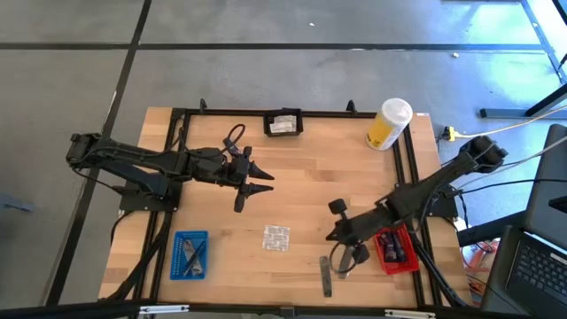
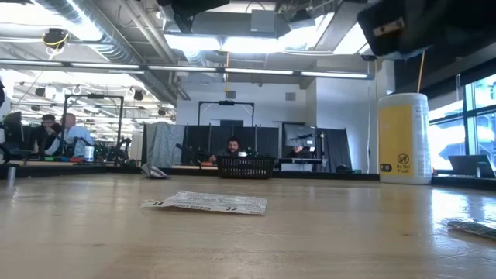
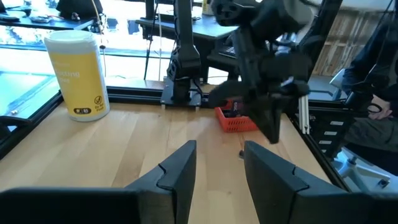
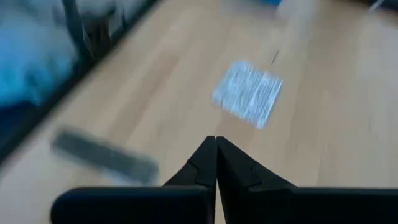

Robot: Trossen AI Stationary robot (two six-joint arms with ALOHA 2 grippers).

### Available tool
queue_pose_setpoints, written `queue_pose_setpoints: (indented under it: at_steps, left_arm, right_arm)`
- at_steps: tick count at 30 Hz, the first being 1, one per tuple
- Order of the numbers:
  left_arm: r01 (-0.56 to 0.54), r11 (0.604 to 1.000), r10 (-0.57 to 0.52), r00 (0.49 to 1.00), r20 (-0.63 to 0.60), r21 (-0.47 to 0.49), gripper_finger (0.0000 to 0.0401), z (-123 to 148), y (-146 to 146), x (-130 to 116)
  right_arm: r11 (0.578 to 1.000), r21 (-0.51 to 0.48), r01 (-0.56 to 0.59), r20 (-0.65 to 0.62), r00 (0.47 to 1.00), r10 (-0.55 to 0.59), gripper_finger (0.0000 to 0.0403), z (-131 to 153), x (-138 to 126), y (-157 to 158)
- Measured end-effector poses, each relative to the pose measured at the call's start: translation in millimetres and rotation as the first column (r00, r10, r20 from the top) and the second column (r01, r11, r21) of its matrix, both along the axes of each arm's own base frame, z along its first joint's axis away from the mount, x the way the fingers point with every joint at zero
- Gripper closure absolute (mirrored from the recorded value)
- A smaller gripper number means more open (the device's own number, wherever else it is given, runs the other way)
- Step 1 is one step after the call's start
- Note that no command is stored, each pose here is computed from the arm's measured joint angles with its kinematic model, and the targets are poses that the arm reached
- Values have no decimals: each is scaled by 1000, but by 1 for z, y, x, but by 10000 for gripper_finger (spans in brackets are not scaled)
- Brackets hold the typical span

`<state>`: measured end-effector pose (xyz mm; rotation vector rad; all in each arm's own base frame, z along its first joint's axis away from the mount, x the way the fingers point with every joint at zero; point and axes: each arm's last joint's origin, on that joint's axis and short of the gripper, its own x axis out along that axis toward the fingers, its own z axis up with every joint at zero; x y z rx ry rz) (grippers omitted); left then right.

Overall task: Pick & Place Travel size toiletries
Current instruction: Put the black comb into the blue bin

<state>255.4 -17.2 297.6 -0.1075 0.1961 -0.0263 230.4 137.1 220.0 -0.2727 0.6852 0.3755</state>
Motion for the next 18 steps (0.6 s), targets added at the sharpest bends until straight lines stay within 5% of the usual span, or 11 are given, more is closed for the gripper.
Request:
queue_pose_setpoints:
  at_steps: [4, 18]
  left_arm:
    - [0, 1000, 0, 1000, 0, 0, 272, 0, 0, 0]
    - [0, 1000, 0, 1000, 0, 0, 272, 0, 0, 0]
  right_arm:
    - [994, -111, -24, -167, 986, 5, 373, -5, 6, 6]
    - [1000, -29, 8, -527, 850, -22, 227, -23, 10, 18]
